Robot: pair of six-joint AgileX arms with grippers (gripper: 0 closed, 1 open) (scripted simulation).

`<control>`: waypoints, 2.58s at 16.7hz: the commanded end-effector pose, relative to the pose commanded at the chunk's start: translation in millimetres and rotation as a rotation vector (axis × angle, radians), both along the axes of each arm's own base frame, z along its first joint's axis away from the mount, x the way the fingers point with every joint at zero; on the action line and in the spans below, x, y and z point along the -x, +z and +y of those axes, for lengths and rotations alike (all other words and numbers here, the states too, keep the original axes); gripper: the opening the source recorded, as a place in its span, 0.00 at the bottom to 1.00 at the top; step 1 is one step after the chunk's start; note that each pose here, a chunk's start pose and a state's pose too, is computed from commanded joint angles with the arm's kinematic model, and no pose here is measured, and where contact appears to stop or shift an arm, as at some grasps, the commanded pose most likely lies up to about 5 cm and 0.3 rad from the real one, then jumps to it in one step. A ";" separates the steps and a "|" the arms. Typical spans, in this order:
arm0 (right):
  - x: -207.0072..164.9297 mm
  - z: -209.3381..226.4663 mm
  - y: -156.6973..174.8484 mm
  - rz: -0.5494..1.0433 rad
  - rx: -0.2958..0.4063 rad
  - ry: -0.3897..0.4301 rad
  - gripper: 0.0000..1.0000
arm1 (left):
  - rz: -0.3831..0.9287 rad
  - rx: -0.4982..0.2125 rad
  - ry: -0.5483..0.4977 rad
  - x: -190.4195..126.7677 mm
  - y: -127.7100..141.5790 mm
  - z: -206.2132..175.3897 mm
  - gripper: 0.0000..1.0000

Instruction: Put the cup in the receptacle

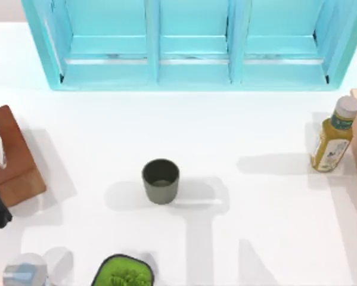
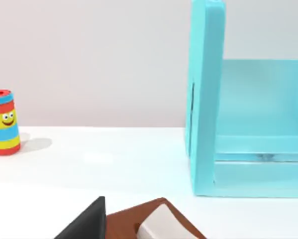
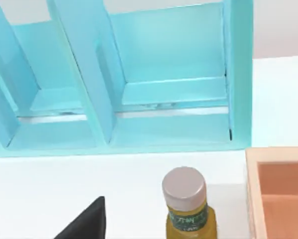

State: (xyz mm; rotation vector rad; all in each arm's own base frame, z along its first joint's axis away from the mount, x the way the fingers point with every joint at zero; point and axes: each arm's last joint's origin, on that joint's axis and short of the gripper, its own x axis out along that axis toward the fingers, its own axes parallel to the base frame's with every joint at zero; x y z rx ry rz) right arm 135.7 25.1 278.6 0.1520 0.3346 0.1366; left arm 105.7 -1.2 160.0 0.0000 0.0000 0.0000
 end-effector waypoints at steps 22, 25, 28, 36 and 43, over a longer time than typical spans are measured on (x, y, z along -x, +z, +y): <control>-178.3 343.2 -16.2 1.087 0.161 0.018 1.00 | 0.000 0.000 0.000 0.0 0.0 0.0 1.00; -170.2 359.0 -38.2 1.125 0.200 -0.003 1.00 | 0.000 0.000 0.000 0.0 0.0 0.0 1.00; -168.8 361.3 -41.8 1.131 0.206 -0.006 1.00 | 0.000 0.000 0.000 0.0 0.0 0.0 1.00; -176.2 365.0 -58.9 1.130 0.205 -0.006 1.00 | 0.000 0.000 0.000 0.0 0.0 0.0 1.00; -181.3 365.3 -122.9 1.136 0.212 -0.010 1.00 | 0.000 0.000 0.000 0.0 0.0 0.0 1.00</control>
